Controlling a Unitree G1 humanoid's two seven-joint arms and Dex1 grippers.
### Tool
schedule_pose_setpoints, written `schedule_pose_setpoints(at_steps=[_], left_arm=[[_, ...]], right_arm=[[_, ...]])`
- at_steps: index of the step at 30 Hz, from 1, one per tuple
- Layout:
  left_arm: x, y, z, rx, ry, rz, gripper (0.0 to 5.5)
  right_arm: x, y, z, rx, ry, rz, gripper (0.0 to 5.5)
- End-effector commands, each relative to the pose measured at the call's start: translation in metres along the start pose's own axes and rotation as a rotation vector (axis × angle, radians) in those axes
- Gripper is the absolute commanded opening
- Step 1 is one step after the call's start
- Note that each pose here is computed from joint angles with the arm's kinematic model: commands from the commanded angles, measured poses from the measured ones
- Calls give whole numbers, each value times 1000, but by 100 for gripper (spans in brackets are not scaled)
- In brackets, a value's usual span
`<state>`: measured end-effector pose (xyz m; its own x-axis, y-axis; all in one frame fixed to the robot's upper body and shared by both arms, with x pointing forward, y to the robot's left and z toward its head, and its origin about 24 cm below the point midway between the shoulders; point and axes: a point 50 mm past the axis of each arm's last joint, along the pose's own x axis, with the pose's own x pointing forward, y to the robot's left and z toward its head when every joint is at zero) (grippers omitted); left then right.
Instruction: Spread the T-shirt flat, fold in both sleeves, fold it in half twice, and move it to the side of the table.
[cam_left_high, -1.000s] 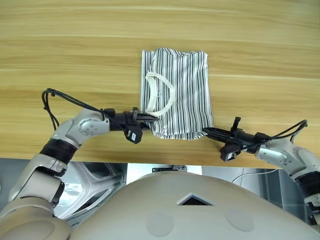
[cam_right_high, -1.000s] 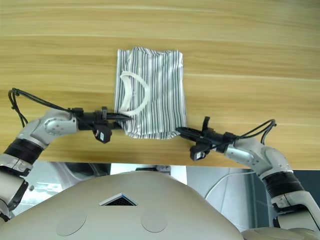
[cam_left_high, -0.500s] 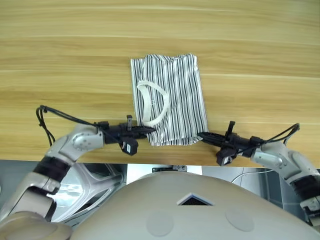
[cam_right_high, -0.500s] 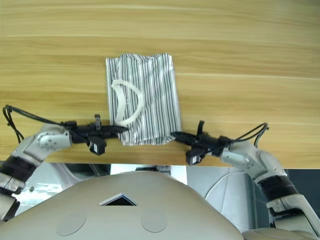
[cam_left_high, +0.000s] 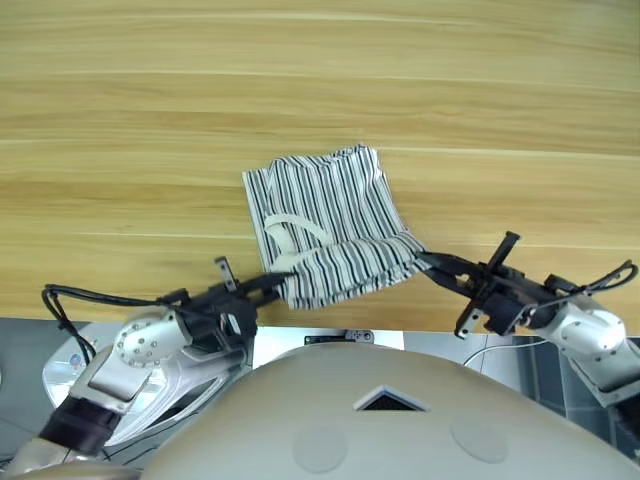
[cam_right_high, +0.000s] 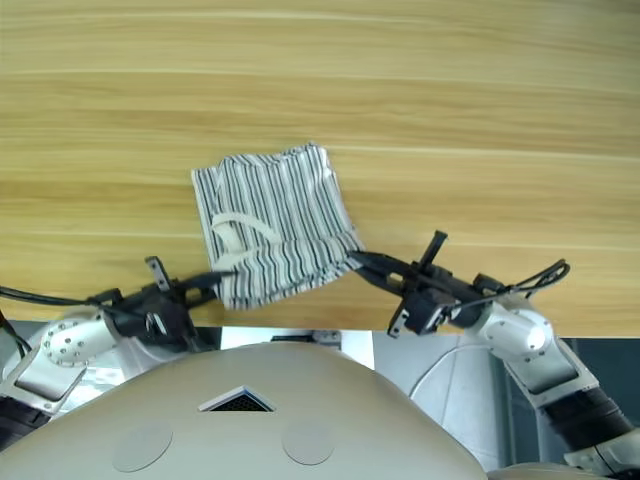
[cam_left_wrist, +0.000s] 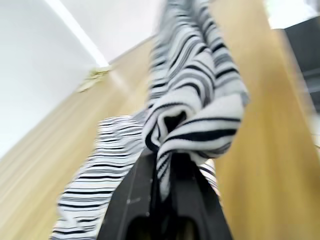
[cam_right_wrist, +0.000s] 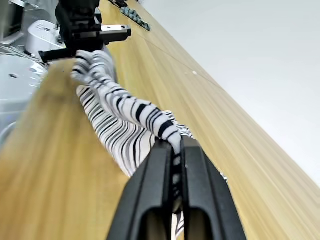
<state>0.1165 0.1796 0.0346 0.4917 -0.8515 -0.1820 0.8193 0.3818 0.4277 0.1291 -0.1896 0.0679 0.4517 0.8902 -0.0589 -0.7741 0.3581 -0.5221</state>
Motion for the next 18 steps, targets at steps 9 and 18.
schedule_pose_setpoints(at_steps=[9, 18], left_arm=[[31, 12, -21, -280, 12, 215, 7], [34, 40, -25, -359, -35, 402, 7]], right_arm=[[54, -15, -34, 41, 27, -32, 3], [92, -40, -52, 61, 28, -180, 3]])
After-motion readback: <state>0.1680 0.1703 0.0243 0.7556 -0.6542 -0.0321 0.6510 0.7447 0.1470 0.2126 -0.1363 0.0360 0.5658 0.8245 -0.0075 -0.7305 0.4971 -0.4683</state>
